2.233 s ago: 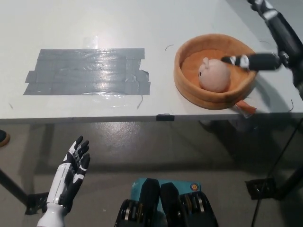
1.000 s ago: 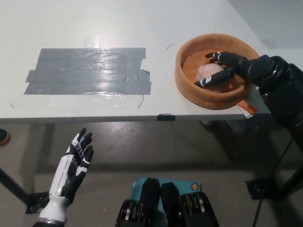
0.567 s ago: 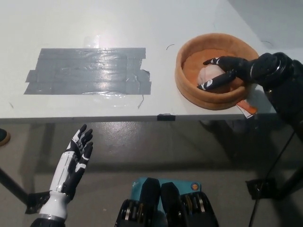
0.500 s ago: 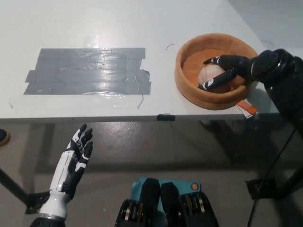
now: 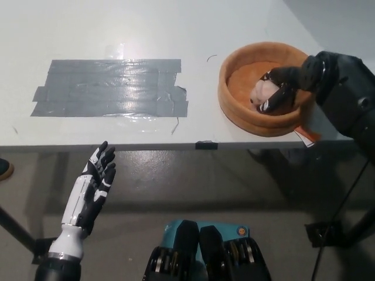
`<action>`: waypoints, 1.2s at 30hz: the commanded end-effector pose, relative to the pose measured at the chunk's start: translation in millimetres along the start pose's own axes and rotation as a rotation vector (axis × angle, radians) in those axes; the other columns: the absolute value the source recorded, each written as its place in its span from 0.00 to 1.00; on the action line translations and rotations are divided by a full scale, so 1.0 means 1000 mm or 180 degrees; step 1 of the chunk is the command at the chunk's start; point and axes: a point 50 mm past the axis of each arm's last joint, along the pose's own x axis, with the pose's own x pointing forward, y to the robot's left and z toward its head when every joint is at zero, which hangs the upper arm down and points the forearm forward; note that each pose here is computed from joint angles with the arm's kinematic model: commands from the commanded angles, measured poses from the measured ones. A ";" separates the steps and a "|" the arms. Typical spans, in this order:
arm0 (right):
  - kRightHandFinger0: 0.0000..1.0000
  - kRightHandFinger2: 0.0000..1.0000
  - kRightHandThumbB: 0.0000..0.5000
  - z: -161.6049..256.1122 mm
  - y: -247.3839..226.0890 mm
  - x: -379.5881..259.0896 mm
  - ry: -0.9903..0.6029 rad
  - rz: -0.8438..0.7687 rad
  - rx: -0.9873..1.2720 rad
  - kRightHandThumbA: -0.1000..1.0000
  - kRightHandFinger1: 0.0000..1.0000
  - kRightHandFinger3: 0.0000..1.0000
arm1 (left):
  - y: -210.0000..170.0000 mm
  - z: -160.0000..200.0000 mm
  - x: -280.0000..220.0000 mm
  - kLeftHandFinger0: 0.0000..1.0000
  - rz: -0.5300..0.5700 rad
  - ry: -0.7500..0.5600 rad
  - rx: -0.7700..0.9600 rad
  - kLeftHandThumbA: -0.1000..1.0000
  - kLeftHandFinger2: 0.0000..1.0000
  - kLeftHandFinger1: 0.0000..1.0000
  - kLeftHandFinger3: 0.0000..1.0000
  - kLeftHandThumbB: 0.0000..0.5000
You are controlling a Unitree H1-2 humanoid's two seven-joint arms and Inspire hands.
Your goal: An emotional support dumpling is kept in a soft plate infront in the middle of the desk infront of the robot. The robot extends its right arm to pick up the dumpling and hands it to a person
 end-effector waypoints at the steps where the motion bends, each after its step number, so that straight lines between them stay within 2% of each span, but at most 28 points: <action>1: 0.04 0.45 0.26 -0.014 -0.016 -0.002 0.0123 -0.0533 -0.0143 0.00 0.38 1.00 | 0.009 0.013 0.014 1.00 -0.0006 -0.0204 0.0080 0.84 1.00 1.00 1.00 0.67; 4: 0.11 0.60 0.27 -0.019 -0.019 -0.002 0.0116 -0.0579 -0.0113 0.00 0.56 1.00 | 0.010 0.014 0.017 1.00 0.0005 -0.0216 0.0090 0.84 1.00 1.00 1.00 0.67; 5: 0.14 0.70 0.29 -0.020 -0.020 -0.002 0.0108 -0.0596 -0.0070 0.00 0.63 1.00 | 0.011 0.014 0.017 1.00 0.0000 -0.0211 0.0073 0.84 1.00 1.00 1.00 0.65; 6: 0.17 0.73 0.29 -0.021 -0.021 -0.003 0.0107 -0.0611 -0.0069 0.00 0.66 1.00 | 0.011 0.014 0.018 1.00 0.0003 -0.0212 0.0073 0.84 1.00 1.00 1.00 0.65; 7: 0.30 0.74 0.31 -0.022 -0.021 -0.002 0.0089 -0.0650 -0.0034 0.00 0.69 1.00 | 0.011 0.014 0.018 1.00 0.0006 -0.0210 0.0076 0.84 1.00 1.00 1.00 0.65; 8: 0.32 0.68 0.32 -0.022 -0.021 -0.002 0.0081 -0.0665 -0.0020 0.00 0.65 1.00 | 0.011 0.014 0.017 1.00 0.0008 -0.0208 0.0077 0.84 1.00 1.00 1.00 0.65; 9: 0.23 0.62 0.34 -0.024 -0.021 -0.002 0.0029 -0.0761 0.0101 0.00 0.58 1.00 | 0.011 0.014 0.017 1.00 0.0013 -0.0221 0.0073 0.84 1.00 1.00 1.00 0.66; 10: 0.22 0.68 0.23 -0.024 -0.021 -0.002 0.0002 -0.0810 0.0132 0.00 0.65 0.86 | 0.010 0.014 0.017 1.00 0.0015 -0.0227 0.0066 0.84 1.00 1.00 1.00 0.66; 11: 0.27 0.74 0.33 -0.026 -0.023 -0.003 -0.0096 -0.0971 0.0242 0.00 0.76 0.57 | 0.010 0.014 0.018 1.00 0.0019 -0.0224 0.0079 0.84 1.00 1.00 1.00 0.68; 12: 0.30 0.84 0.34 -0.027 -0.024 -0.004 -0.0171 -0.1094 0.0337 0.00 0.79 0.56 | 0.010 0.014 0.018 1.00 0.0023 -0.0219 0.0092 0.84 1.00 1.00 1.00 0.68; 13: 0.28 0.93 0.33 -0.027 -0.025 -0.004 -0.0208 -0.1142 0.0385 0.00 0.82 0.58 | 0.010 0.014 0.018 1.00 0.0027 -0.0218 0.0091 0.84 1.00 1.00 1.00 0.68; 14: 0.19 1.00 0.33 -0.027 -0.030 -0.007 -0.0335 -0.1268 0.0538 0.00 0.79 0.51 | 0.010 0.015 0.017 1.00 0.0025 -0.0222 0.0091 0.84 1.00 1.00 1.00 0.67; 15: 0.17 1.00 0.34 -0.026 -0.033 -0.009 -0.0404 -0.1339 0.0631 0.00 0.79 0.63 | 0.010 0.015 0.017 1.00 0.0023 -0.0225 0.0095 0.84 1.00 1.00 1.00 0.66; 16: 0.17 1.00 0.37 -0.024 -0.040 -0.013 -0.0536 -0.1480 0.0842 0.00 0.78 0.85 | 0.010 0.014 0.018 1.00 0.0014 -0.0229 0.0096 0.84 1.00 1.00 1.00 0.66; 17: 0.18 1.00 0.39 -0.022 -0.049 -0.019 -0.0689 -0.1632 0.1083 0.00 0.74 0.93 | 0.010 0.015 0.019 1.00 0.0010 -0.0234 0.0102 0.85 1.00 1.00 1.00 0.66; 20: 0.20 0.95 0.36 -0.012 -0.068 -0.033 -0.0959 -0.1986 0.1370 0.00 0.69 0.93 | 0.010 0.016 0.023 1.00 0.0005 -0.0254 0.0113 0.86 1.00 1.00 1.00 0.68; 23: 0.22 1.00 0.31 -0.002 -0.082 -0.047 -0.1261 -0.2242 0.1673 0.00 0.70 0.97 | 0.010 0.016 0.023 1.00 0.0013 -0.0247 0.0114 0.86 1.00 1.00 1.00 0.68; 25: 0.17 0.99 0.32 0.002 -0.089 -0.057 -0.1411 -0.2380 0.1745 0.00 0.65 0.95 | 0.010 0.016 0.023 1.00 0.0014 -0.0242 0.0113 0.86 1.00 1.00 1.00 0.67; 27: 0.16 1.00 0.33 0.009 -0.101 -0.072 -0.1660 -0.2492 0.1939 0.00 0.64 0.97 | 0.010 0.018 0.027 1.00 0.0022 -0.0283 0.0135 0.86 1.00 1.00 1.00 0.67; 31: 0.15 0.99 0.32 0.018 -0.121 -0.101 -0.2096 -0.2557 0.2349 0.00 0.65 0.92 | 0.010 0.022 0.037 1.00 0.0030 -0.0335 0.0150 0.87 1.00 1.00 1.00 0.67; 33: 0.11 0.99 0.29 0.021 -0.126 -0.109 -0.2230 -0.2502 0.2565 0.00 0.62 0.91 | 0.011 0.023 0.041 1.00 0.0029 -0.0355 0.0137 0.87 1.00 1.00 1.00 0.67; 34: 0.05 0.96 0.30 0.022 -0.130 -0.113 -0.2339 -0.2514 0.2620 0.00 0.56 0.89 | 0.010 0.024 0.044 1.00 0.0016 -0.0372 0.0126 0.86 1.00 1.00 1.00 0.66; 36: 0.00 0.94 0.25 0.026 -0.135 -0.120 -0.2606 -0.2344 0.2998 0.00 0.53 0.88 | 0.009 0.026 0.045 1.00 0.0018 -0.0387 0.0128 0.86 1.00 1.00 1.00 0.65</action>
